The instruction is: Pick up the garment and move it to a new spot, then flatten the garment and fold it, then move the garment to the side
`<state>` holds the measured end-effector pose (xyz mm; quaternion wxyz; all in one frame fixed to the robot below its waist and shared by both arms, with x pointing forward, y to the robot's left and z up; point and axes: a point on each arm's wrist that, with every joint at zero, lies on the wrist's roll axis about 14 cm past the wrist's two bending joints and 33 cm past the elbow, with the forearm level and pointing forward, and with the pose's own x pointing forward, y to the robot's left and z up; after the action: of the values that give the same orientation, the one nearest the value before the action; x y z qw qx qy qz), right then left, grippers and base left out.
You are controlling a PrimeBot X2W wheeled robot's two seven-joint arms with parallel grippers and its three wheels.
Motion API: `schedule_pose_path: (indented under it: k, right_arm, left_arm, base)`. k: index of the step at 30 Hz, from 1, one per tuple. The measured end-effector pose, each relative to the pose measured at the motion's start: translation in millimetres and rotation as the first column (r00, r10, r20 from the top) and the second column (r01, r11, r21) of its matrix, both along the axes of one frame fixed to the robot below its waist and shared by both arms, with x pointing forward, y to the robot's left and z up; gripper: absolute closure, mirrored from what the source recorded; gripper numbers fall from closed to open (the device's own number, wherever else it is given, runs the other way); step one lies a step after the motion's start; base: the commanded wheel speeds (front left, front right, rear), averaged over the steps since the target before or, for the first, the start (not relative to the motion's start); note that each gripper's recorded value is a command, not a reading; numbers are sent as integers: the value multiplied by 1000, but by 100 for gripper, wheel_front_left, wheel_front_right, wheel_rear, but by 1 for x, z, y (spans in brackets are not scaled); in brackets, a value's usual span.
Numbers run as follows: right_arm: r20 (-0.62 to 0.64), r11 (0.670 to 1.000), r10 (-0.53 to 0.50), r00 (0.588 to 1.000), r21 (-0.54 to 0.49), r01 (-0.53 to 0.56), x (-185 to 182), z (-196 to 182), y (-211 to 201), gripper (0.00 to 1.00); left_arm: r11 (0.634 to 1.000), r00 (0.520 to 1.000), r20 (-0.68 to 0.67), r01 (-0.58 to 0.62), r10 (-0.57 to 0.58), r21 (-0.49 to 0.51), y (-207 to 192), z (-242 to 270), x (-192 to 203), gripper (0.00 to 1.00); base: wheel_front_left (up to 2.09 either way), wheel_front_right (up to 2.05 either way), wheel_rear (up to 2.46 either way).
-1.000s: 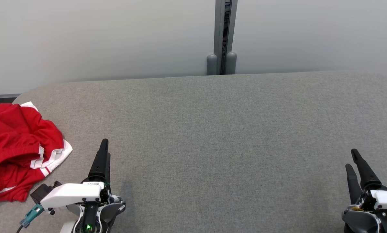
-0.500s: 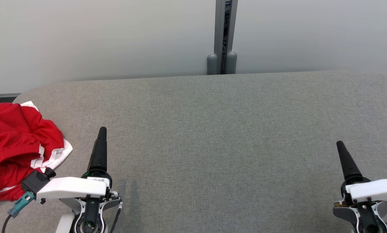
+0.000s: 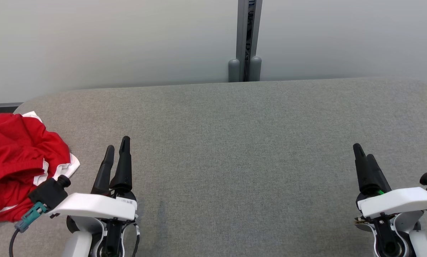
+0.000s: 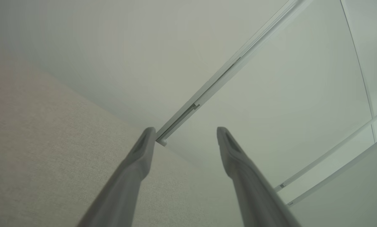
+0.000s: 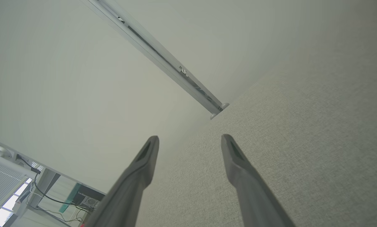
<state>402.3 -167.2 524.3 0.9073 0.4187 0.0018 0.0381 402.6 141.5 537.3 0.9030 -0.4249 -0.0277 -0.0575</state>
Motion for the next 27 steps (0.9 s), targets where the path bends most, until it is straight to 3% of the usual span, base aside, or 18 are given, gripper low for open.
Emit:
schedule_pose_path:
  k: [11, 27]
  right_arm:
    - [26, 992, 22, 999, -127, -19, -1, 1, 12, 0]
    - [110, 954, 87, 990, -294, -51, -2, 18, 37, 0]
  left_arm:
    - [987, 999, 28, -25, 21, 159, -1, 4, -3, 0]
    - [939, 996, 90, -53, 24, 339, -4, 12, -7, 0]
  base:
    - [0, 0, 0]
    - [0, 0, 0]
